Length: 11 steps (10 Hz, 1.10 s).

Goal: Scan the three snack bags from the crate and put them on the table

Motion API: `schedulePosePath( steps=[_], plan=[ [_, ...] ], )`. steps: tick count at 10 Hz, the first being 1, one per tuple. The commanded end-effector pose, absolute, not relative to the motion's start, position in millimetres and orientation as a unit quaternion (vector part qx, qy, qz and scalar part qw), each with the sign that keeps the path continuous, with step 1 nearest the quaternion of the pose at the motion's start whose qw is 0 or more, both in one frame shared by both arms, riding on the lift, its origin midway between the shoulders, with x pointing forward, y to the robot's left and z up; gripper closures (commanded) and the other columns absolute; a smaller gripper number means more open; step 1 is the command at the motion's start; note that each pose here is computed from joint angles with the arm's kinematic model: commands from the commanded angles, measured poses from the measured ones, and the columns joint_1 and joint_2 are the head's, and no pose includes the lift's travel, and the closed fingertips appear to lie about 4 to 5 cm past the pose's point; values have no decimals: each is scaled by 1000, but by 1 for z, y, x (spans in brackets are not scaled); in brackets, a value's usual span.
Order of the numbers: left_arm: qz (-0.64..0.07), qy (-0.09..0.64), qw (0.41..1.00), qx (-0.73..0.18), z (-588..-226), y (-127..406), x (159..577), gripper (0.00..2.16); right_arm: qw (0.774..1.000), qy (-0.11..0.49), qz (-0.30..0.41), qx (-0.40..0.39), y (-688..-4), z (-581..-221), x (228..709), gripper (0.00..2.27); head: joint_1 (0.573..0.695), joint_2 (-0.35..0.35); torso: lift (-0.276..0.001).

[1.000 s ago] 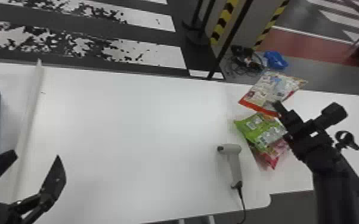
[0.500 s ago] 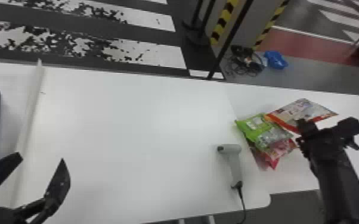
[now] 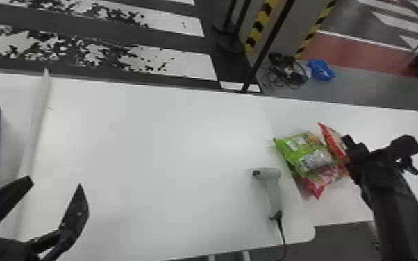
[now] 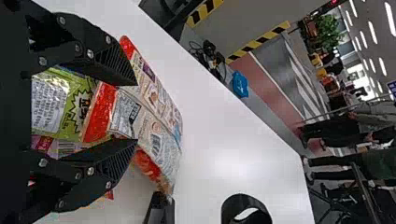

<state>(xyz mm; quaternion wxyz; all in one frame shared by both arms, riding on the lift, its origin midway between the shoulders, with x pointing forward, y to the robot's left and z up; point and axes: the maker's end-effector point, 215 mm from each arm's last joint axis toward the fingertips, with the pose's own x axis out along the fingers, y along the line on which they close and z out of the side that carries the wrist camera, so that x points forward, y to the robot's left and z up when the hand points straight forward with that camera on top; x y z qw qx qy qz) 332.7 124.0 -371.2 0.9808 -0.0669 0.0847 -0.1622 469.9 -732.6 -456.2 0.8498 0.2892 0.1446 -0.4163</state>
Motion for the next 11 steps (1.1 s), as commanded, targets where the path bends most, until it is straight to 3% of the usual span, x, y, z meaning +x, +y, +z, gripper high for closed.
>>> schedulePosePath(
  steps=[1, 3, 4, 7, 8, 10, 11],
  plan=[
    [-162, 84, 981, -67, -370, 124, 333, 137, 868, 149, -384, 277, -703, -449, 463, 66, 695, -350, -94],
    [-165, 84, 980, -68, -370, 118, 334, 137, 912, 193, -257, 254, -610, -441, 463, 66, 695, -350, -94],
    [-170, 82, 980, -70, -366, 110, 334, 137, 932, 183, -210, 234, -565, -425, 460, 70, 695, -350, -94],
    [-166, 101, 978, -73, -358, 103, 334, 134, 982, 146, -68, 102, -407, -346, 451, 43, 695, -350, -94],
    [-165, 109, 978, -68, -353, 104, 331, 134, 987, 137, -31, 77, -357, -329, 442, 43, 695, -350, -94],
    [-149, 175, 971, -56, -358, 118, 321, 130, 986, 155, 28, 52, -275, -330, 421, 46, 695, -350, -94],
    [-146, 227, 961, -53, -366, 125, 310, 124, 982, 166, 59, 63, -241, -334, 407, 49, 695, -292, -94]
  ],
)
